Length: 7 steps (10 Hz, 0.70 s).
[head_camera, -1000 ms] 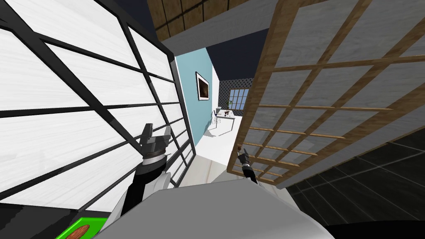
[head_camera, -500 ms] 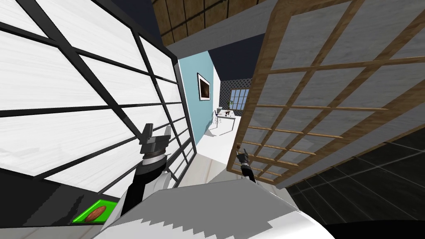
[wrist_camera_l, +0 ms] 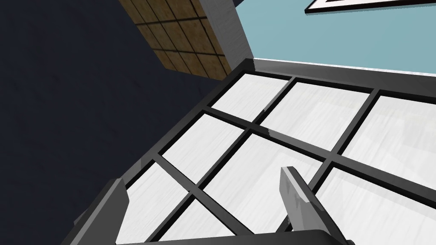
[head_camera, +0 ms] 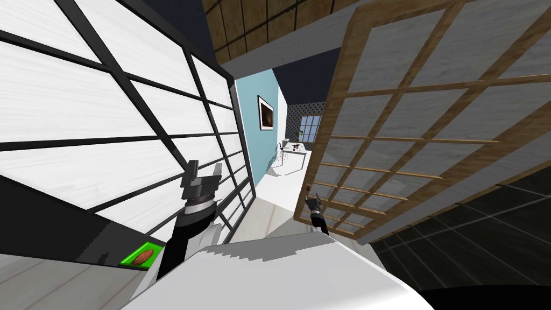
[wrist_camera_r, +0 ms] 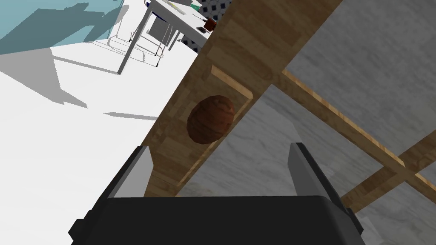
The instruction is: Pull the door open
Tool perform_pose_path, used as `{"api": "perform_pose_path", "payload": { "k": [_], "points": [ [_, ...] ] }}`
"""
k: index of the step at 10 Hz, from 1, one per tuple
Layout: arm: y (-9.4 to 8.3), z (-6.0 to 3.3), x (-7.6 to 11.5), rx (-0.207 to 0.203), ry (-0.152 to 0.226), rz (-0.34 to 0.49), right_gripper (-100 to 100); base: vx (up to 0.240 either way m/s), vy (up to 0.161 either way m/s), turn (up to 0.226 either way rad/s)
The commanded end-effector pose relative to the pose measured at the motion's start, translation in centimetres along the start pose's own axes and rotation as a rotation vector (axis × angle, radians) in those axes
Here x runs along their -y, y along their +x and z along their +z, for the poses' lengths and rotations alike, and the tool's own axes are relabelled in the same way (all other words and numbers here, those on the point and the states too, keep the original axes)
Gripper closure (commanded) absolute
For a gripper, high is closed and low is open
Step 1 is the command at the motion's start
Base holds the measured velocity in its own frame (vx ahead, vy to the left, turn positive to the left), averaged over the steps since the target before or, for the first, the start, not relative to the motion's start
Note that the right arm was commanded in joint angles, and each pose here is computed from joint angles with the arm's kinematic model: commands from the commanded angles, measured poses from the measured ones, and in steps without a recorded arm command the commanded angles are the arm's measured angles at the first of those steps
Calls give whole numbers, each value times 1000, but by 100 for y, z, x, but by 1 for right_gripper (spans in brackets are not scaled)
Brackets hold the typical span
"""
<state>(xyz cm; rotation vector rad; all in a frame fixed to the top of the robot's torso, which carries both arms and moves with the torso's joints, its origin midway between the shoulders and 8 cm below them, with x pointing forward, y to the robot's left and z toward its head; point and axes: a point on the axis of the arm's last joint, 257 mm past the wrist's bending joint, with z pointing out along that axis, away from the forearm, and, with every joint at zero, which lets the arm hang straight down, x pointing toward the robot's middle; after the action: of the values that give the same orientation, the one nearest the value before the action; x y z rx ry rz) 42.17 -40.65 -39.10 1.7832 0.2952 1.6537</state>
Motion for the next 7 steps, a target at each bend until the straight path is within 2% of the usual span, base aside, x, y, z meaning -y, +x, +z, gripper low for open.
{"api": "perform_pose_path", "payload": {
  "k": [1,4,5,7],
  "points": [
    [10,10,24,7,-6,71,-100,-54,-24,50],
    [29,29,67,20,-16,184,-100,-65,-15,49],
    [29,29,67,19,-16,189,-100,-46,-11,21],
    [46,45,110,30,-26,289,-100,-70,-18,56]
  ]
}}
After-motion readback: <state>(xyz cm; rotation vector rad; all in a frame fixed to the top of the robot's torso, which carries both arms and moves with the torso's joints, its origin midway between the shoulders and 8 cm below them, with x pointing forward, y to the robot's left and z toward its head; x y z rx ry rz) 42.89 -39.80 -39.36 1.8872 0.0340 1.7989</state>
